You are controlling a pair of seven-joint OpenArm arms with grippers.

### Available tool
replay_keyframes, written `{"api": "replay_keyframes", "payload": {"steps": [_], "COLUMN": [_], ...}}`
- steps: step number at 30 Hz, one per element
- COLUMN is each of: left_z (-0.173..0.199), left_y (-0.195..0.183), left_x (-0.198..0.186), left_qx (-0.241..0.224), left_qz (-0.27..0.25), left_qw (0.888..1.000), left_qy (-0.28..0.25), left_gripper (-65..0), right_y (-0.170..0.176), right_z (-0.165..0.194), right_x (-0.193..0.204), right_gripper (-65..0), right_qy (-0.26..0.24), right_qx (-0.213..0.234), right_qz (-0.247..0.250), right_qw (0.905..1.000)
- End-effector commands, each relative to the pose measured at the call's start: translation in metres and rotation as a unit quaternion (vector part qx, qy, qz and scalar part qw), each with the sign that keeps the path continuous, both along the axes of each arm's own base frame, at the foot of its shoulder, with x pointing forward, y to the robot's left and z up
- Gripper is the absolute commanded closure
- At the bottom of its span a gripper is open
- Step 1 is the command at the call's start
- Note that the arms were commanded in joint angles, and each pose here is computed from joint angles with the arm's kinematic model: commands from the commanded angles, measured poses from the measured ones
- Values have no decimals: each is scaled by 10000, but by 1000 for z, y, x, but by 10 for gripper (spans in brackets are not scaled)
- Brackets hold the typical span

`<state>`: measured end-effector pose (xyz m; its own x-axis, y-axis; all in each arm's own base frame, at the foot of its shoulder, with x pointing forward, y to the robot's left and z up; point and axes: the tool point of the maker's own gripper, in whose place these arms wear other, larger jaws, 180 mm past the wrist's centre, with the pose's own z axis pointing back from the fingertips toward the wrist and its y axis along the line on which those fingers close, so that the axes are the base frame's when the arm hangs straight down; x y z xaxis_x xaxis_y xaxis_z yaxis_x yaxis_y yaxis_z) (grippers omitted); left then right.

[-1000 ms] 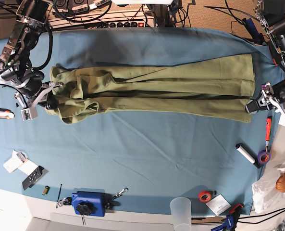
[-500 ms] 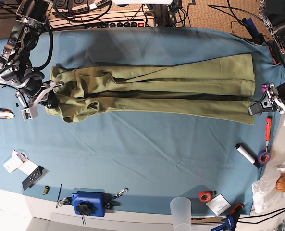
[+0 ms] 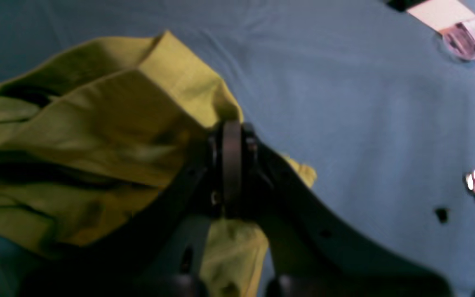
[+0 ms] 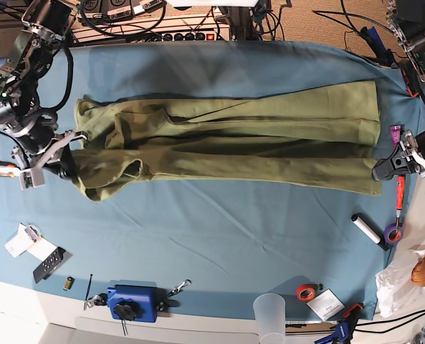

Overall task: Layout the t-shirt on the table in an organized manner, then fold the t-shirt properly
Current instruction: 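Fold the grasped edge over lengthwise with both grippers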

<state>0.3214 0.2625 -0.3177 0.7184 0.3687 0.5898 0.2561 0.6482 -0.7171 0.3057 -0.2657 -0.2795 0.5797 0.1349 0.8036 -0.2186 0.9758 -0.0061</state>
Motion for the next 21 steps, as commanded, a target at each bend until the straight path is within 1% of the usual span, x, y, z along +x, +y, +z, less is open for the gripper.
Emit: {"api": "replay_keyframes", "payload": {"steps": [1, 4, 12, 15, 17, 18, 20, 21], "left_z": [19, 9, -26, -30, -31, -31, -31, -31], "left_y": [9, 9, 9, 7, 6, 5, 5, 5], "left_x": [7, -2, -40, -45, -45, -45, -46, -46], "left_qx": [33, 29, 28, 15, 71, 140, 153, 153], "left_qz": [56, 56, 54, 50, -1, -66, -79, -79], "left_qw": [9996, 9999, 9989, 9986, 9988, 9991, 9991, 9991], "left_qy": [-267, -113, 464, 530, 485, 397, 378, 378], "left_gripper": [0, 0, 0, 0, 0, -33, -177, -241], "right_y": [-2, 0, 0, -5, -7, -8, -7, -6], "right_z": [10, 0, -26, -31, -35, -37, -39, -40], "right_x": [2, -7, -34, -39, -42, -43, -46, -47], "right_gripper": [0, 0, 0, 0, 0, 0, -10, -60], "right_qy": [-144, 20, 480, 612, 734, 801, 867, 902], "right_qx": [-46, 22, 13, -127, -206, -223, -275, -322], "right_qz": [15, 47, 45, 1, -22, -19, 68, 151], "right_qw": [9999, 10000, 9988, 9980, 9971, 9965, 9958, 9953]}}
